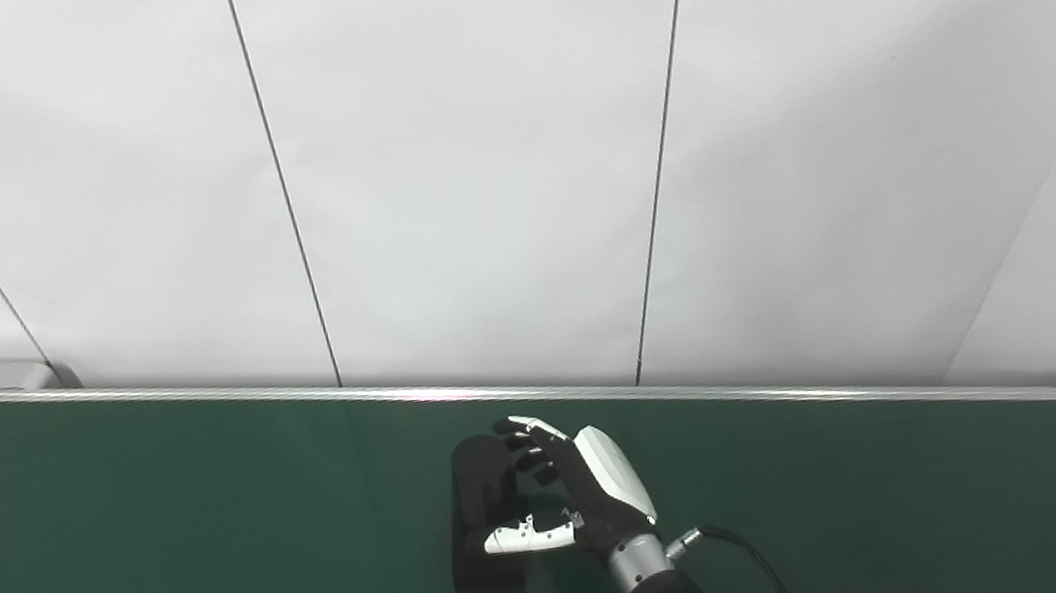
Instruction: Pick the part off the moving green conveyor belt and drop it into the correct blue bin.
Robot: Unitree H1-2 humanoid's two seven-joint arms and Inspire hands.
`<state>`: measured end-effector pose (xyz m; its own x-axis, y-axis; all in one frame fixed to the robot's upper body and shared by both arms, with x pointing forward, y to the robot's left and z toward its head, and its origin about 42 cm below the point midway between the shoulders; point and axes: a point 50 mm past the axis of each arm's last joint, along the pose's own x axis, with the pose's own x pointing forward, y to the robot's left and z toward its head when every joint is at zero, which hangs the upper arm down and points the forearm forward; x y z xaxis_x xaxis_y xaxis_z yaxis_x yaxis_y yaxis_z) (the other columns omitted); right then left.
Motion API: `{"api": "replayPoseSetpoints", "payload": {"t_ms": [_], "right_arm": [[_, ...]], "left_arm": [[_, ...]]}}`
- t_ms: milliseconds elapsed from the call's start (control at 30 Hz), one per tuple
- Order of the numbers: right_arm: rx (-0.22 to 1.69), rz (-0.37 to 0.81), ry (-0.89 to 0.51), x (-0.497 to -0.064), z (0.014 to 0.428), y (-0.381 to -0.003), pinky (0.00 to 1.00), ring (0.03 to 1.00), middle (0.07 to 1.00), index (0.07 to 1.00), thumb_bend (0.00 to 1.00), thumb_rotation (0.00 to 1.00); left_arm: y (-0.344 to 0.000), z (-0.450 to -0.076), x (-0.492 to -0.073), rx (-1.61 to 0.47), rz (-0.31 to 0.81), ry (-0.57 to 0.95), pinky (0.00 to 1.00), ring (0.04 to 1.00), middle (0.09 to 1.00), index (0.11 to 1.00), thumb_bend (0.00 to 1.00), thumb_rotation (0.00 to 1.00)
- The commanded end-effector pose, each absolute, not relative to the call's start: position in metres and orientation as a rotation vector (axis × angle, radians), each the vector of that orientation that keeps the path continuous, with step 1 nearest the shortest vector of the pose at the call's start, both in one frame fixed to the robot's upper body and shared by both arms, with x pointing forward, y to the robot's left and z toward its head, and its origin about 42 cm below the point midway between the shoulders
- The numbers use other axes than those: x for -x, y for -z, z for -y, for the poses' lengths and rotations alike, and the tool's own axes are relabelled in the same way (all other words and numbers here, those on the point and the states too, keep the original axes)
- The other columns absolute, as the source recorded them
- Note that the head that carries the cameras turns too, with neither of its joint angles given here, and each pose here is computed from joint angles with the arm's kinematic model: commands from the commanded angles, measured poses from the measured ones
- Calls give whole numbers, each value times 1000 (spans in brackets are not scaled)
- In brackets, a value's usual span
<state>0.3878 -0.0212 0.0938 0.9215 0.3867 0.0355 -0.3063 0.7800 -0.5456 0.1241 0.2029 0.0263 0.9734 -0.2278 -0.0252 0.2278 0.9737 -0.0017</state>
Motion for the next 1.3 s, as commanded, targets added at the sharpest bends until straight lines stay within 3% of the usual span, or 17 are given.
{"api": "replayPoseSetpoints", "payload": {"t_ms": [0, 100, 267, 933, 1267], "right_arm": [[470, 280, -326, -395, 7, -120, 496, 492, 509, 629, 558, 12], [437, 308, -280, -395, 8, -120, 428, 418, 484, 549, 517, 0], [436, 336, -261, -396, 10, -122, 427, 426, 493, 518, 517, 0], [420, 369, -223, -392, 21, -125, 412, 420, 484, 528, 517, 0], [322, 437, -159, -373, 51, -153, 375, 416, 503, 514, 518, 0]], "left_arm": [[-35, -203, -124, 10, 31, 227, 736, 771, 787, 811, 818, 723], [-36, -204, -124, 9, 32, 225, 736, 770, 788, 813, 819, 728], [-36, -206, -123, 10, 34, 224, 737, 771, 789, 814, 828, 734], [-38, -208, -123, 14, 39, 227, 743, 775, 790, 820, 822, 753], [-36, -207, -125, 15, 36, 220, 739, 773, 789, 821, 839, 760]]}}
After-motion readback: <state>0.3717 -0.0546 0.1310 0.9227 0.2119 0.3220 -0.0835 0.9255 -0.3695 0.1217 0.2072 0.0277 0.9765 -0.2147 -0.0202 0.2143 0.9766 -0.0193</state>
